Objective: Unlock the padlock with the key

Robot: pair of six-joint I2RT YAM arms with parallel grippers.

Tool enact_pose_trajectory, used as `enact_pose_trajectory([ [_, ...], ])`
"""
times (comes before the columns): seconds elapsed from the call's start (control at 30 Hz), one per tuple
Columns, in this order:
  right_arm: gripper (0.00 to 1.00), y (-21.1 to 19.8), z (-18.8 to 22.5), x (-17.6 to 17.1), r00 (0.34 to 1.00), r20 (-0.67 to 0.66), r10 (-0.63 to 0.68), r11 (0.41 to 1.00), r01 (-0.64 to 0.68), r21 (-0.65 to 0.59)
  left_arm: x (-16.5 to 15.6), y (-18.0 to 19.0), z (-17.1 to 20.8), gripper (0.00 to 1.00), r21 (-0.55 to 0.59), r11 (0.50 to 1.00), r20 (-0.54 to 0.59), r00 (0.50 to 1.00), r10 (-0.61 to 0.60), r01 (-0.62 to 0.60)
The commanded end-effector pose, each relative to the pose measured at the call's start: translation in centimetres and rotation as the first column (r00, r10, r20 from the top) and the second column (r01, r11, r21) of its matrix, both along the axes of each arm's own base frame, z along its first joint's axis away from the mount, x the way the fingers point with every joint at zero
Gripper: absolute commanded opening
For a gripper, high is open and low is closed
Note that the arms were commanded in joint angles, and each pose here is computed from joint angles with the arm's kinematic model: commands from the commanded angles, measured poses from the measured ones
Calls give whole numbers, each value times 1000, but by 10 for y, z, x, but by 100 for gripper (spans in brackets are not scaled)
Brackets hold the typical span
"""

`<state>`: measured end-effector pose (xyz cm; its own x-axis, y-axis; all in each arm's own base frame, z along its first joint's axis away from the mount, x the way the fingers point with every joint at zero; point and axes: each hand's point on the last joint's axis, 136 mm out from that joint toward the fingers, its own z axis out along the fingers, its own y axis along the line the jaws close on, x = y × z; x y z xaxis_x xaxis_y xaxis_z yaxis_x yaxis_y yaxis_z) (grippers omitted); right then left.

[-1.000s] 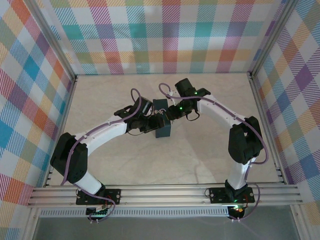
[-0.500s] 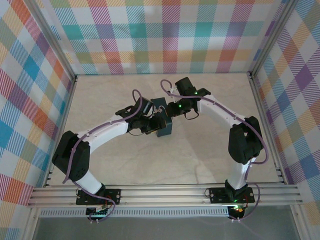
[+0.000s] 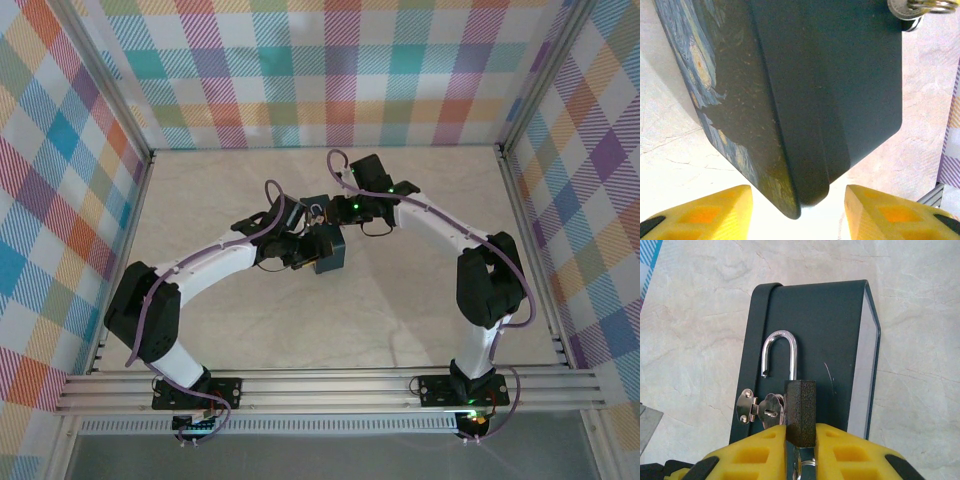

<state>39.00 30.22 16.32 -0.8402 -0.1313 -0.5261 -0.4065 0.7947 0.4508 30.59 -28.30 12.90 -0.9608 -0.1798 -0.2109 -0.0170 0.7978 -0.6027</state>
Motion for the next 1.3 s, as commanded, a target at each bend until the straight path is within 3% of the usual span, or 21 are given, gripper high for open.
enact_pose_trajectory([
  [0.0, 18, -3, 22, 4, 999, 45, -10, 999, 8, 44, 5, 13, 24, 53, -9, 1000, 53, 998, 16, -16],
  [0.23, 15, -11, 33, 1, 998, 62, -22, 996, 16, 93, 22, 49, 44, 52, -31, 993, 87, 989, 118, -116],
  [0.5, 14, -69, 24, 10, 985, 45, -168, 980, 162, 112, 29, 91, 45, 52, -4, 973, 97, 968, 231, -232],
  [0.67, 14, -109, -17, 4, 967, -25, -255, 965, 256, 60, 26, 104, 41, 52, 48, 966, 112, 962, 248, -254],
  [0.9, 14, -126, -87, -15, 945, -131, -299, 954, 295, -48, 24, 110, 36, 52, 88, 962, 115, 962, 249, -259],
  [1.03, 22, -135, -103, -22, 940, -142, -310, 948, 296, -112, 22, 114, 37, 52, 102, 961, 122, 962, 246, -258],
  [1.13, 44, -141, -99, -21, 944, -122, -307, 946, 287, -153, 21, 115, 39, 52, 102, 960, 125, 961, 248, -261],
  [1.17, 47, -144, -93, -19, 948, -107, -299, 945, 278, -171, 21, 116, 40, 52, 104, 960, 127, 961, 247, -261],
  [1.27, 47, -141, -61, -15, 962, -59, -266, 955, 254, -153, 22, 118, 41, 52, 105, 958, 129, 958, 255, -269],
])
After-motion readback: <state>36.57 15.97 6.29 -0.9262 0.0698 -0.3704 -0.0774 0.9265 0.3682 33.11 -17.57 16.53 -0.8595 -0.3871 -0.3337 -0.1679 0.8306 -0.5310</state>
